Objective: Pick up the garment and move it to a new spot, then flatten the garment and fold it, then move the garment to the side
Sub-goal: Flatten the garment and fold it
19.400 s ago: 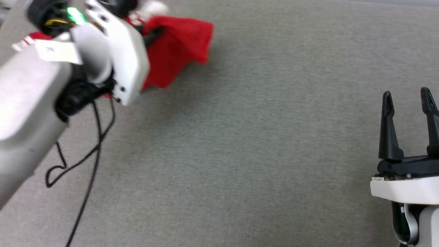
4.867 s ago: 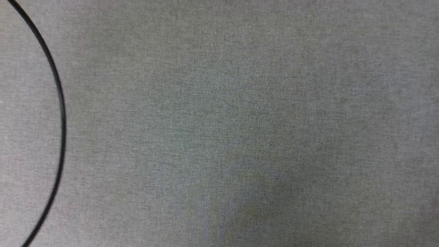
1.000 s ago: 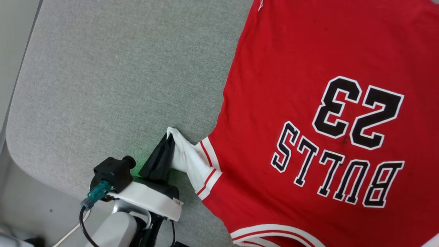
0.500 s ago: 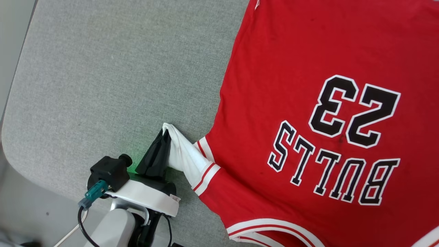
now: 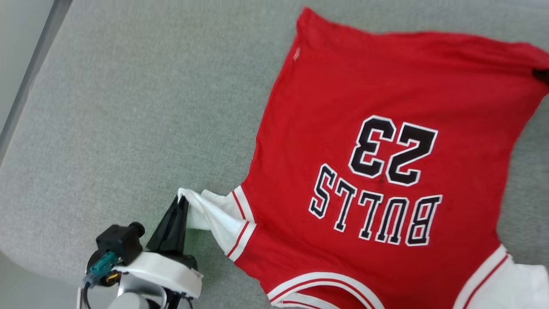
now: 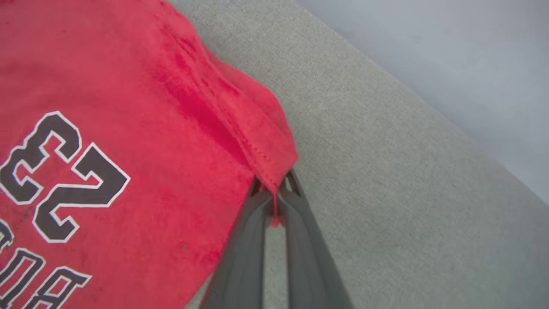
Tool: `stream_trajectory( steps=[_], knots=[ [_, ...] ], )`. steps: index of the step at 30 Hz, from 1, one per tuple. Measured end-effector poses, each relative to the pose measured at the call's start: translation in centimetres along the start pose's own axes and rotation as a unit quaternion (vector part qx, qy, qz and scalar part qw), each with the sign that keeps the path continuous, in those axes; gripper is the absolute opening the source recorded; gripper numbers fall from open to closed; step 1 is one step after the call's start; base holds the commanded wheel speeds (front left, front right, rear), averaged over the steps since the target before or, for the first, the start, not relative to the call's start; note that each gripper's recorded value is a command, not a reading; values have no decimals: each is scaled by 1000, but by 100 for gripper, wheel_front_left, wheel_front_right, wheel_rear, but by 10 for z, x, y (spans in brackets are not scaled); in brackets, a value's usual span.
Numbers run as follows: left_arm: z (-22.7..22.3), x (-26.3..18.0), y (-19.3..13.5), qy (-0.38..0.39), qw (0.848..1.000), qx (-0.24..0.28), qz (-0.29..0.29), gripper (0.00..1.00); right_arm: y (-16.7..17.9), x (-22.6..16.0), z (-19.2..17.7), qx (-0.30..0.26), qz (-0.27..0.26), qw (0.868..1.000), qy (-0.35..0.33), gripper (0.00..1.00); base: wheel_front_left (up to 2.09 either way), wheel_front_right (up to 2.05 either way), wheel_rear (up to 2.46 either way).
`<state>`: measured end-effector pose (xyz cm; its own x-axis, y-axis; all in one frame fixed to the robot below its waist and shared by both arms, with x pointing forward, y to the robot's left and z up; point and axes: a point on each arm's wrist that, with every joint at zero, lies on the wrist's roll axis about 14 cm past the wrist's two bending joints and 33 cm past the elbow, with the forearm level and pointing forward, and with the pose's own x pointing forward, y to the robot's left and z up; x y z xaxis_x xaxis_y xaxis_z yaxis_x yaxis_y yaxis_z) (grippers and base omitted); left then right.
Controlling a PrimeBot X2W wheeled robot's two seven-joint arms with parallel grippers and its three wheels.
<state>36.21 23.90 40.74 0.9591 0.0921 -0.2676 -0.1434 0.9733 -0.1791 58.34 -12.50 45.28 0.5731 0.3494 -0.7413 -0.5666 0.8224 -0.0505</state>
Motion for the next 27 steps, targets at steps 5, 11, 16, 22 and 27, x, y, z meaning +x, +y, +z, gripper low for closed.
stream_trajectory(
  steps=[5, 11, 16, 22, 27],
  knots=[
    [9, -14, -1, -11, 1000, -3, -1, 0, -5, -44, -19, 5, -13, 1000, -17, 0, 0, 0, 0],
    [15, -29, -3, -18, 1000, -5, -8, 0, -11, -90, -75, 27, -34, 999, 4, 0, 0, 0, 0],
    [19, -37, -10, -23, 1000, -7, -19, 0, -8, -121, -136, 68, -47, 996, 37, 0, 0, 0, 0],
    [25, -40, -20, -30, 999, -8, -37, 0, 13, -146, -211, 127, -43, 987, 91, 0, 0, 0, 0],
    [26, -38, -24, -30, 999, -4, -43, 0, 41, -157, -271, 166, -26, 974, 153, 0, 0, 0, 0]
  ],
)
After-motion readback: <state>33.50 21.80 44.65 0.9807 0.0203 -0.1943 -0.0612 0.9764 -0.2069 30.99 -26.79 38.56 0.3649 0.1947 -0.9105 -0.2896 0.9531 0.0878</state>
